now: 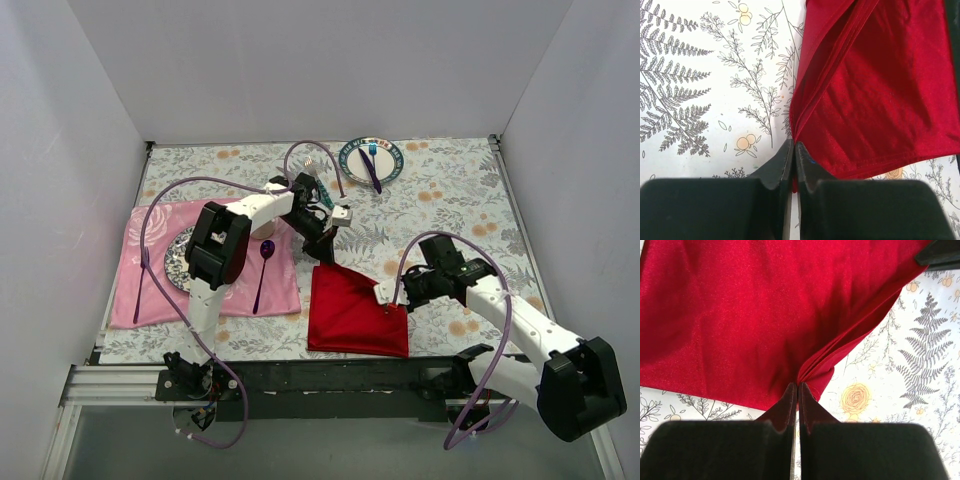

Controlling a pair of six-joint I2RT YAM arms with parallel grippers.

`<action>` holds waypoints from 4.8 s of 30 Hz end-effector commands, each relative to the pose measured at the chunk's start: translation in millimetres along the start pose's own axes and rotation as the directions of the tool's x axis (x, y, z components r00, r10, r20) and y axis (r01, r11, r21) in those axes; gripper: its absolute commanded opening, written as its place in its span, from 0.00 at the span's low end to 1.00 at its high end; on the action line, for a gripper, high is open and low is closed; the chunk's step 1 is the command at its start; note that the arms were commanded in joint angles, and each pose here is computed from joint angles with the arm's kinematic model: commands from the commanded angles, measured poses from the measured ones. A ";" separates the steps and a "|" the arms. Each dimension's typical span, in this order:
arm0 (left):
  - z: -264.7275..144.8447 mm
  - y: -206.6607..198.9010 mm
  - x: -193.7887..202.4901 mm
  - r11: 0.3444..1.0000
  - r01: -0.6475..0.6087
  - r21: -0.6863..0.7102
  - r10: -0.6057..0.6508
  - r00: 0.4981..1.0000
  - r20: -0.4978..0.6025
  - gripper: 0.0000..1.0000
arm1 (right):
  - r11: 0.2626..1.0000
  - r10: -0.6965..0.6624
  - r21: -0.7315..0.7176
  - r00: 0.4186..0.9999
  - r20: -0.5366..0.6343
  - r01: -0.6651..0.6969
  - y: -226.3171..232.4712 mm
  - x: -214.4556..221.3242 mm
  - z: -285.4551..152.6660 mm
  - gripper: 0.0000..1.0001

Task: Fold the napkin into a case and place the utensils inside

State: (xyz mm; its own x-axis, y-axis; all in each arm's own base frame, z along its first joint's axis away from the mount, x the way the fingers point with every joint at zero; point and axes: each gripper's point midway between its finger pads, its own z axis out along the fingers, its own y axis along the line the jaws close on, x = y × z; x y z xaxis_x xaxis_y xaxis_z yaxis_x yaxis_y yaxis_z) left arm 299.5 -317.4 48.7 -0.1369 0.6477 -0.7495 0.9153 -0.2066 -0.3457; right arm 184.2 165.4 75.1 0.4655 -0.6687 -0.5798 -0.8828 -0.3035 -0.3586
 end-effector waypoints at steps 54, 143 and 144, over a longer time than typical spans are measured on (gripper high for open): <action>-28.8 40.7 -2.2 0.982 -0.007 -0.186 -0.001 0.999 -0.041 0.28 | 0.966 0.200 0.184 0.975 -0.100 -0.179 -82.3 43.6 -7.5 0.01; -28.1 -164.2 -3.5 0.982 -0.092 -0.162 0.100 0.994 0.043 0.56 | 0.407 0.912 -0.065 0.401 0.090 -0.911 -90.1 13.8 -21.1 0.52; -34.9 -160.9 -12.4 0.984 -0.024 -0.176 0.039 0.996 0.084 0.58 | 0.377 0.923 -0.083 0.368 0.109 -0.922 -97.0 16.1 -24.5 0.54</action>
State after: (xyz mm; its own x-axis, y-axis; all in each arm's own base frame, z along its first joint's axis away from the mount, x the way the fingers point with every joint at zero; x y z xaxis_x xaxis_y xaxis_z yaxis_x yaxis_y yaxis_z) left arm 131.0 -249.6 62.5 0.0284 0.7134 -0.7002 0.9541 -0.2282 -0.1939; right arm 240.2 173.7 83.5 -0.5479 -0.6016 -0.5812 -0.8363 0.3777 0.3975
